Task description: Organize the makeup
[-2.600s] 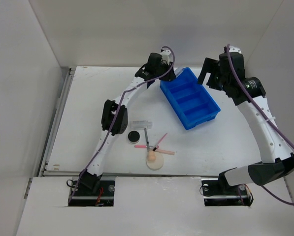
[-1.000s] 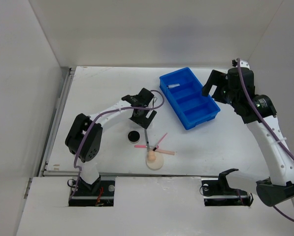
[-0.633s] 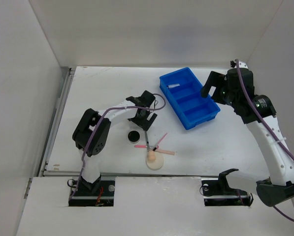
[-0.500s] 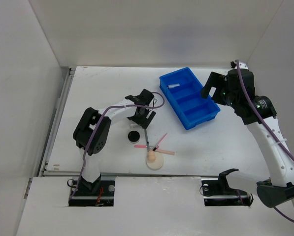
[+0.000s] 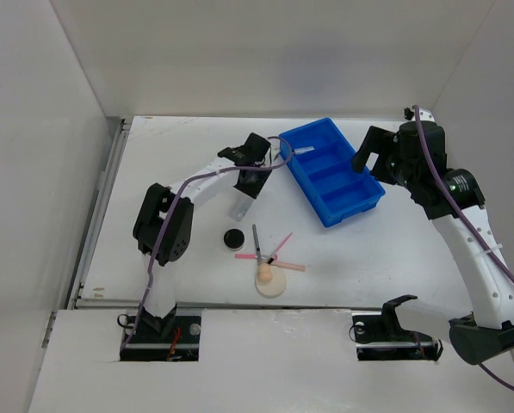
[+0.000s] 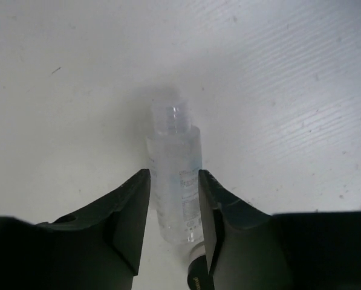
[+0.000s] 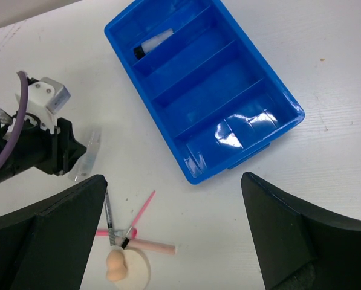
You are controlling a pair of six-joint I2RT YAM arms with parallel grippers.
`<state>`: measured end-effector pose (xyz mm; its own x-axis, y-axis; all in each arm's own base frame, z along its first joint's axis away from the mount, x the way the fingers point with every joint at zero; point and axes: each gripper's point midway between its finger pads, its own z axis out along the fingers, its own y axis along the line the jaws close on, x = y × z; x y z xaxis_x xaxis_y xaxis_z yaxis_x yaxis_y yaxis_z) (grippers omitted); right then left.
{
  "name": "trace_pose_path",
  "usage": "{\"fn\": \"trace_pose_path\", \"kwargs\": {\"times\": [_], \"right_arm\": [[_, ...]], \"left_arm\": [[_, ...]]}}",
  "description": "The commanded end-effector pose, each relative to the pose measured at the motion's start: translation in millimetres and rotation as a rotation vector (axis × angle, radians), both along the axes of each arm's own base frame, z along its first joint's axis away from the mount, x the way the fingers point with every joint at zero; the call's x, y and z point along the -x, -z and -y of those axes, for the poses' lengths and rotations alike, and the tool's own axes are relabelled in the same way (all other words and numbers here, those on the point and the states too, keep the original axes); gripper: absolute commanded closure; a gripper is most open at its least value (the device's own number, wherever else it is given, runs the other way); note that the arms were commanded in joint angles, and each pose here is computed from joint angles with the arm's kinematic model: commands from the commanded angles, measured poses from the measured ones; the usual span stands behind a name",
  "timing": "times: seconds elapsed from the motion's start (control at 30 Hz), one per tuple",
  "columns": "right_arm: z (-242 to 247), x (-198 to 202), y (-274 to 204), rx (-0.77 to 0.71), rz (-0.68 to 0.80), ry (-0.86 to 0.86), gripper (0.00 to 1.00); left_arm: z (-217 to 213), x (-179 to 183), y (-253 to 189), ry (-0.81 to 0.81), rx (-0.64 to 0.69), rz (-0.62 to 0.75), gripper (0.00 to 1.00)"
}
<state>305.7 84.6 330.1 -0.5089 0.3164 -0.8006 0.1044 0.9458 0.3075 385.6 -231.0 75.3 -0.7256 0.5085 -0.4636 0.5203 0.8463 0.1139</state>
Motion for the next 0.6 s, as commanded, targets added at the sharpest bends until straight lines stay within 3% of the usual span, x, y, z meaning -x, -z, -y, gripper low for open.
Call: {"fn": "trace_pose_path", "kwargs": {"times": [0.0, 0.1, 0.13, 0.17, 0.23, 0.4, 0.53, 0.57], "right_arm": [[2.2, 3.5, -12.1, -0.005, 0.036, -0.007, 0.01], [1.5, 1.2, -9.0, -0.002, 0.026, -0.007, 0.01], [1.5, 1.1, -8.9, -0.002, 0.026, -0.007, 0.01], [1.5, 1.1, -8.9, -0.002, 0.026, -0.007, 0.01], [1.5, 1.1, -8.9, -0.002, 0.026, -0.007, 0.01], [0.5, -0.9, -6.3, -0.007, 0.017, -0.003, 0.01], [-1.8, -2.6, -7.3, -0.012, 0.015, -0.011, 0.01], [-1.8, -2.6, -7.3, -0.012, 0.015, -0.011, 0.01]], "left_arm": [[0.9, -5.1, 3.0, 0.022, 0.005, -0.047, 0.64], [-2.9, -4.7, 9.1, 0.001, -0.031, -0.083, 0.46], [-8.7, -4.9, 13.5, -0.028, -0.041, -0.096, 0.30], [-11.3, -2.9, 16.6, -0.041, -0.050, -0.102, 0.22], [-14.1, 2.2, 21.4, -0.050, -0.052, -0.113, 0.15], [-15.9, 17.4, 40.1, -0.055, -0.026, -0.180, 0.22], [-9.5, 24.7, 43.0, -0.044, 0.011, -0.216, 0.46], [-8.0, 22.3, 40.4, -0.044, 0.016, -0.208, 0.58]]}}
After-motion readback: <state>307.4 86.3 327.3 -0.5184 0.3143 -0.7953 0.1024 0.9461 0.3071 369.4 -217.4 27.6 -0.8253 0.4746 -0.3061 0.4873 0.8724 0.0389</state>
